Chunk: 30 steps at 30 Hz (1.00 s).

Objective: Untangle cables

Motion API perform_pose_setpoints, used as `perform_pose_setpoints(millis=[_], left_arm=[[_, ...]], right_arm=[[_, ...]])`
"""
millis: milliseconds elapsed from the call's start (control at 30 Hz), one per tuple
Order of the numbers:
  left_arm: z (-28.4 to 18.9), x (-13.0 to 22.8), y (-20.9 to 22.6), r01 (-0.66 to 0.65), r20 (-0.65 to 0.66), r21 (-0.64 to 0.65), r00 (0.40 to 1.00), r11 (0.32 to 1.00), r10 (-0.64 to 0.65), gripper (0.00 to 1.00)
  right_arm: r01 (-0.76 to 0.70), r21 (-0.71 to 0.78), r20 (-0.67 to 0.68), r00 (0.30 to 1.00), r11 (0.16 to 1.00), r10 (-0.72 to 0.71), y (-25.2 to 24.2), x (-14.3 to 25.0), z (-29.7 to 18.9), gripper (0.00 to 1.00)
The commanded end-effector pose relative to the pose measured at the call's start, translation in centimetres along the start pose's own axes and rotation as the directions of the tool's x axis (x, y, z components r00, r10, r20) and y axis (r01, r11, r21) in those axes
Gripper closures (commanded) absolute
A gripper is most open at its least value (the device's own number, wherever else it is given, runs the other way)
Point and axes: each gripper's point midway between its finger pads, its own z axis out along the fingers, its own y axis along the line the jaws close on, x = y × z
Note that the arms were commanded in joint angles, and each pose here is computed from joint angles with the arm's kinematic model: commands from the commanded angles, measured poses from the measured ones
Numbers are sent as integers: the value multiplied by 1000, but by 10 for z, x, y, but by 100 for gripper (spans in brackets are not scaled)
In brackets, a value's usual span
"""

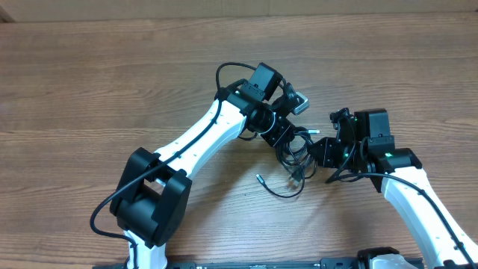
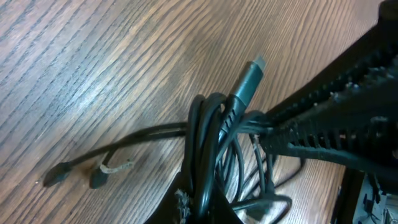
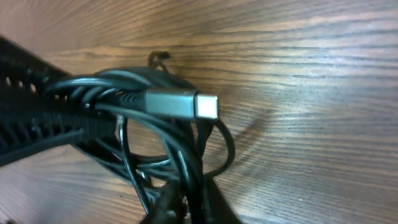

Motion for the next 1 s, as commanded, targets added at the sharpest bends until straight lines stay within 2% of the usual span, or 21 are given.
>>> perform_pose_setpoints(millis=[0, 100, 200, 300, 500, 567, 733, 867, 900, 967], left_arm=[[4, 2, -6, 5, -5, 40, 1000, 999, -5, 96], [4, 2, -2, 7, -7, 19, 1000, 1000, -7, 96], [3, 3, 2, 11, -7, 3, 1000, 1000, -11, 96], [3, 3, 3, 12, -6, 1, 1000, 1000, -12, 96], [3, 3, 4, 14, -8, -3, 1000, 1000, -14, 96], [3, 5, 7, 17, -15, -21, 1000, 1000, -17, 96], [2, 9, 11, 23, -30, -41, 999, 999, -24, 96], [-1, 8, 18, 34, -25, -62, 999, 998, -35, 96], [-3, 8, 24, 48, -21, -80, 999, 996, -50, 96], [-13, 8, 41, 91, -3, -127, 996, 988, -92, 96]], right_arm=[[7, 16, 2, 1000, 1000, -7, -3, -1, 0, 96], [-11, 51, -20, 1000, 999, 12, -9, 5, 0, 96], [-69, 212, -35, 996, 975, 78, -38, 15, -4, 96], [-175, 403, 2, 982, 898, 191, -71, 24, -15, 96], [-309, 590, 101, 945, 746, 311, -105, 36, -36, 96], [-342, 611, 127, 933, 714, 338, -109, 39, -40, 96], [-358, 618, 129, 924, 700, 359, -110, 43, -41, 96], [-437, 666, 193, 884, 605, 426, -121, 52, -51, 96], [-451, 682, 210, 875, 576, 436, -124, 55, -55, 94], [-478, 710, 248, 857, 517, 451, -130, 60, -63, 83]])
